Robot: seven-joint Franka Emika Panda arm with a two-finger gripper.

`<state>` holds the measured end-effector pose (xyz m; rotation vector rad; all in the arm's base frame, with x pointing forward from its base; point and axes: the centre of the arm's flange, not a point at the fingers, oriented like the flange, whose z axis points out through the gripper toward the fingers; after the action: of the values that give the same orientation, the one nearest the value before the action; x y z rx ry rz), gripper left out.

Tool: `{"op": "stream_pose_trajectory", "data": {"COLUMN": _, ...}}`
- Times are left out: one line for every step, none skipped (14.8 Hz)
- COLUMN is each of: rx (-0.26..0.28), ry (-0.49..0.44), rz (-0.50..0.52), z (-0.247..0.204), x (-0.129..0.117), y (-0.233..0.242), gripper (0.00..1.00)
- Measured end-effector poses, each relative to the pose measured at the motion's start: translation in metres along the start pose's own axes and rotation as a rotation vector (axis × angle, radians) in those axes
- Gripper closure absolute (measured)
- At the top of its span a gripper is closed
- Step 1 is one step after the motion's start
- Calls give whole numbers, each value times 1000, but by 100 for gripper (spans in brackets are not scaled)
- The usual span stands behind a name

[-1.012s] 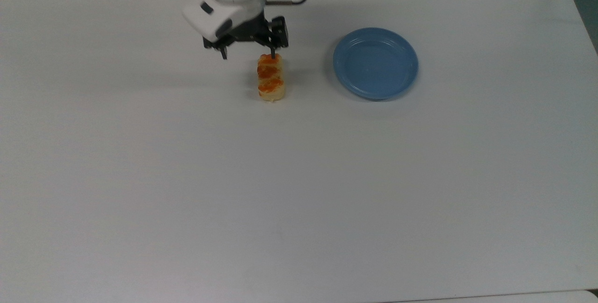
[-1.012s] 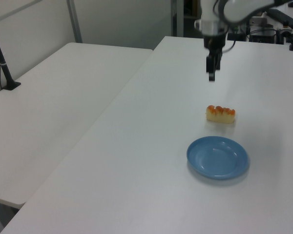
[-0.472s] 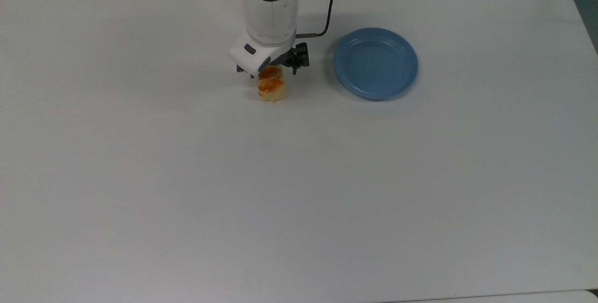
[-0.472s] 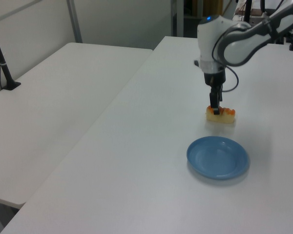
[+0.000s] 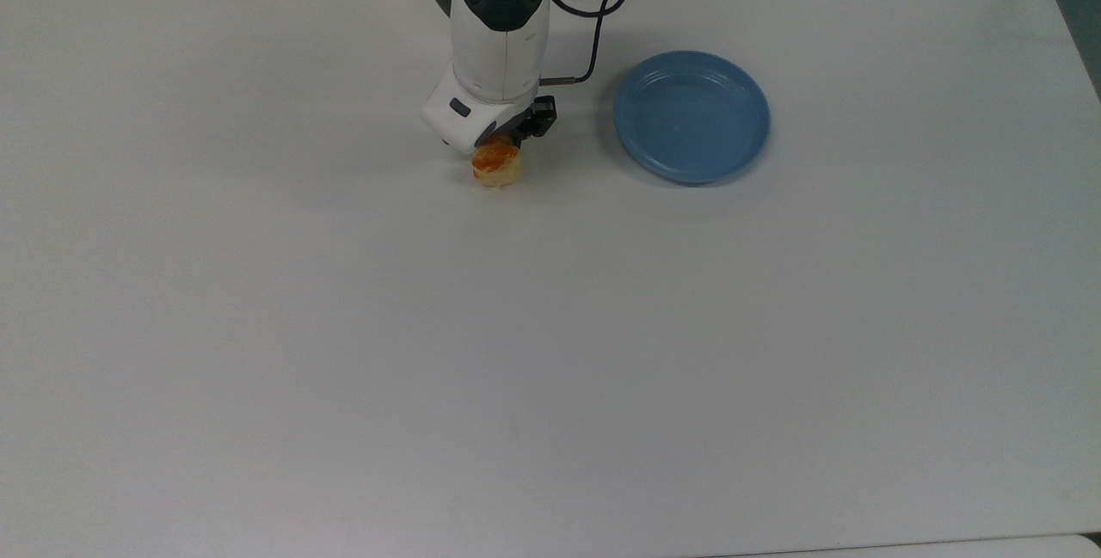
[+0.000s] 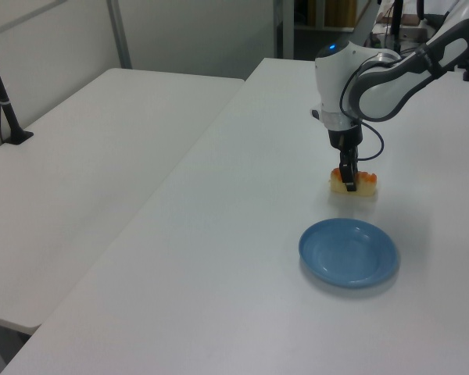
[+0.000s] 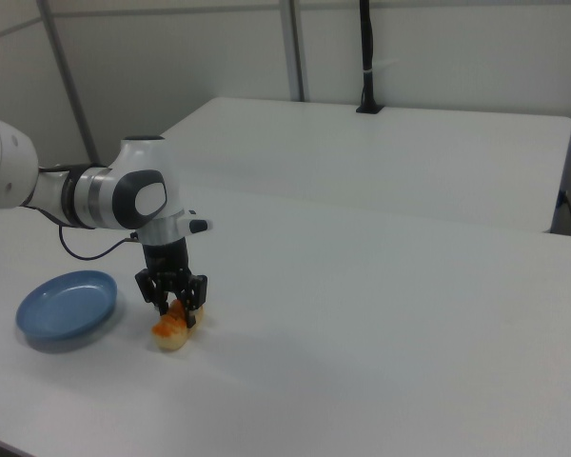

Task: Put the bread onto the plate
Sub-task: 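Close the gripper on the bread roll and lift it, then carry the bread roll over the blue plate and lower it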

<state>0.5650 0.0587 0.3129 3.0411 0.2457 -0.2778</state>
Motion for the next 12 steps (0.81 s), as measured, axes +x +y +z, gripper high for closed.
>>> {"op": "stream_pose_trajectory", "data": {"rx": 0, "ry": 1, "rz": 1, "z": -1, "x": 0, "y": -1, "gripper": 51}}
{"op": "stream_pose_trajectory", "data": {"rx": -1, "ry": 4, "rz": 15, "z": -2, "x": 1, "y": -2, "gripper": 61}}
{"op": "stream_pose_trajectory", "data": {"rx": -1, "ry": 8, "rz": 39, "z": -4, "x": 2, "y": -4, "gripper": 66}}
{"op": "stream_pose_trajectory", "data": {"rx": -2, "ry": 14, "rz": 57, "z": -7, "x": 3, "y": -8, "gripper": 67}}
{"op": "stream_pose_trajectory", "data": {"rx": -4, "ry": 23, "rz": 70, "z": -13, "x": 5, "y": -13, "gripper": 69}}
{"op": "stream_pose_trajectory", "data": {"rx": -6, "ry": 23, "rz": 76, "z": -21, "x": 6, "y": -19, "gripper": 69}}
{"op": "stream_pose_trajectory", "data": {"rx": -10, "ry": 12, "rz": 73, "z": -39, "x": 8, "y": -28, "gripper": 69}}
{"op": "stream_pose_trajectory", "data": {"rx": -10, "ry": 0, "rz": 65, "z": -61, "x": 8, "y": -40, "gripper": 68}}
{"op": "stream_pose_trajectory", "data": {"rx": 1, "ry": -4, "rz": 66, "z": -78, "x": 8, "y": -51, "gripper": 68}}
{"op": "stream_pose_trajectory", "data": {"rx": 10, "ry": -2, "rz": 66, "z": -92, "x": 8, "y": -66, "gripper": 68}}
{"op": "stream_pose_trajectory", "data": {"rx": 13, "ry": 8, "rz": 66, "z": -103, "x": 7, "y": -86, "gripper": 68}}
{"op": "stream_pose_trajectory", "data": {"rx": 10, "ry": 16, "rz": 65, "z": -109, "x": 5, "y": -108, "gripper": 68}}
